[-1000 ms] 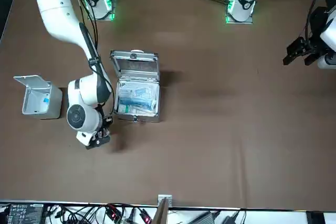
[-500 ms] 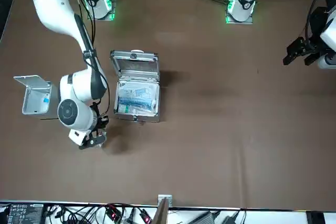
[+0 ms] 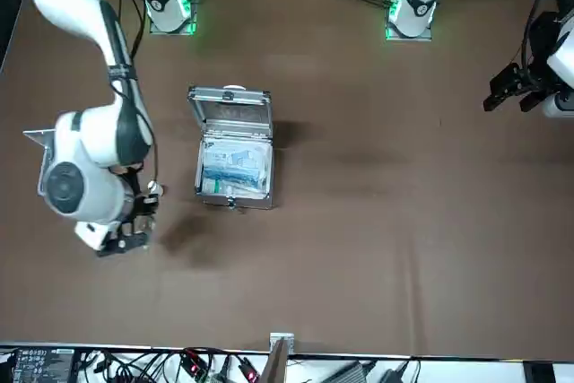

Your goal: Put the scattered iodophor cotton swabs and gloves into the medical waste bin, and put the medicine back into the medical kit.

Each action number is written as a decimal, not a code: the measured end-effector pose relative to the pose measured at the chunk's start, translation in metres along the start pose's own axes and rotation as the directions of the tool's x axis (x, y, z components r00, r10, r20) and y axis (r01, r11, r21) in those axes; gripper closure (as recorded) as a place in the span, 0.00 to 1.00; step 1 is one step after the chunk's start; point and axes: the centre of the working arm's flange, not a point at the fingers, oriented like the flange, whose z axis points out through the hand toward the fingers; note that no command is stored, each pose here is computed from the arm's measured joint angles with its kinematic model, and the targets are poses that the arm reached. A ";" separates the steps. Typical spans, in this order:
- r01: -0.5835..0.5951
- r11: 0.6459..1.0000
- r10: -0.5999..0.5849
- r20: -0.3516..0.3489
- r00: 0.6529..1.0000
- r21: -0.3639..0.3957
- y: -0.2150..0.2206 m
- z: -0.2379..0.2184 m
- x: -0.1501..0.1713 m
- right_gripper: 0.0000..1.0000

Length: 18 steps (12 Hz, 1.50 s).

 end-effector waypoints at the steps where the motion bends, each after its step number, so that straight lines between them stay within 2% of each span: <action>1: -0.019 1.000 0.019 0.014 1.000 0.003 0.020 -0.009 -0.006 0.95; 5: -0.019 0.999 0.013 0.122 0.992 0.043 0.116 -0.036 -0.053 0.95; 9: -0.068 0.993 0.050 0.188 0.981 0.092 0.199 -0.045 -0.103 0.95; 16: -0.196 0.970 0.146 0.298 0.943 0.144 0.273 0.039 -0.144 0.95; 18: -0.204 0.968 0.150 0.309 0.939 0.149 0.277 0.050 -0.146 0.95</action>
